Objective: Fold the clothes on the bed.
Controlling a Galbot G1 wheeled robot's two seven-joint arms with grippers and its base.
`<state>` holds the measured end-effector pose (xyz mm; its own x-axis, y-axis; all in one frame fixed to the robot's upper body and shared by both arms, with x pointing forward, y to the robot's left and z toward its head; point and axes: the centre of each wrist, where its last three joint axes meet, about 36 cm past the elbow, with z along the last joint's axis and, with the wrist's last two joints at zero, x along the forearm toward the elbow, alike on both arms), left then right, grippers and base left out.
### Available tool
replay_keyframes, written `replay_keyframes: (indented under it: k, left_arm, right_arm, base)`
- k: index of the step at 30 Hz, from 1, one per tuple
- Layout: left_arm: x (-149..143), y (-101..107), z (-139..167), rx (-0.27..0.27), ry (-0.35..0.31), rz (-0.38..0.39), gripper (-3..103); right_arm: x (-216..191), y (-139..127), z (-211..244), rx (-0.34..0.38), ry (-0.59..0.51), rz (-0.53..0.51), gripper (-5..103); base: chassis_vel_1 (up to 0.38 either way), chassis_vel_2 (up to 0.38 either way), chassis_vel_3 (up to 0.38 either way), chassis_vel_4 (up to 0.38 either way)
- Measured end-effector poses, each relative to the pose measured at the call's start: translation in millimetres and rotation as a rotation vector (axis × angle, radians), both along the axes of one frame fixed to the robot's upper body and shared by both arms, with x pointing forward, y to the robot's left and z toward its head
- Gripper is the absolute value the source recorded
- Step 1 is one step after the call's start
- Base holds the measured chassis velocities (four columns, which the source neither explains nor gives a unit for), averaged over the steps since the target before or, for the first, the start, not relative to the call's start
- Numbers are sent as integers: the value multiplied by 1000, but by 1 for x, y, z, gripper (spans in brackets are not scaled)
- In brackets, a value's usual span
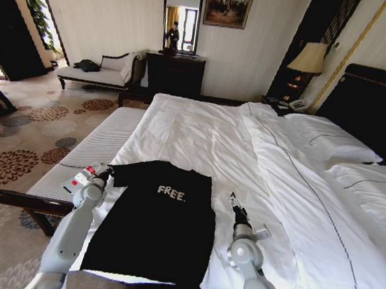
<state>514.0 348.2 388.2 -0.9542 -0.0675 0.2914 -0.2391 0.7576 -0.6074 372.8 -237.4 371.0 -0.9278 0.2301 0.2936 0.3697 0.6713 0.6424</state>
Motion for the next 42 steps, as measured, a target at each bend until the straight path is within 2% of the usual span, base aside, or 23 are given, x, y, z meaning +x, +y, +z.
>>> replay_keyframes:
  k: [1,3,4,8,9,12,13,14,26,35,37,39,40,42]
  left_arm:
    - [0,0,0,0,0,0,0]
    - [1,-22,10,27,-21,-75,0]
    - [1,-22,10,27,-21,-75,0]
    - [7,-61,23,53,-40,-179,0]
    - [7,-61,23,53,-40,-179,0]
    - [11,-89,21,65,-37,-236,0]
    - [15,-115,11,73,-20,-279,0]
    - [16,-121,8,72,-16,-289,0]
    - [16,-144,-9,87,14,-343,0]
    - [4,-151,-15,135,46,-399,0]
    - [-1,-153,-15,144,49,-421,-2]
    - [-6,-155,-12,143,46,-435,7]
    - [-6,-155,-12,143,46,-435,7]
    - [-10,-155,-6,129,35,-431,17]
  right_arm:
    - [0,0,0,0,0,0,100]
    - [0,-1,0,-2,-1,-1,100]
    - [0,-1,0,-2,-1,-1,100]
    - [0,0,0,0,3,0,100]
    - [0,0,0,0,3,0,100]
    - [-1,1,-2,0,9,-1,100]
    - [-1,-1,-4,-3,14,-4,100]
    - [0,-1,-4,-4,15,-5,100]
    - [0,-4,-6,-9,20,-12,100]
    - [0,-5,-7,-10,22,-15,100]
    - [0,-5,-7,-11,23,-15,100]
    - [0,-5,-7,-12,23,-16,100]
    - [0,-5,-7,-12,23,-16,100]
    - [0,-5,-7,-12,22,-17,100]
  base:
    - [0,0,0,0]
    - [0,0,0,0]
    - [0,0,0,0]
    - [0,0,0,0]
    - [0,0,0,0]
    - [0,0,0,0]
    - [0,0,0,0]
    - [0,0,0,0]
    - [0,0,0,0]
    - [0,0,0,0]
    - [0,0,0,0]
    - [0,0,0,0]
    - [0,0,0,0]
    - [0,0,0,0]
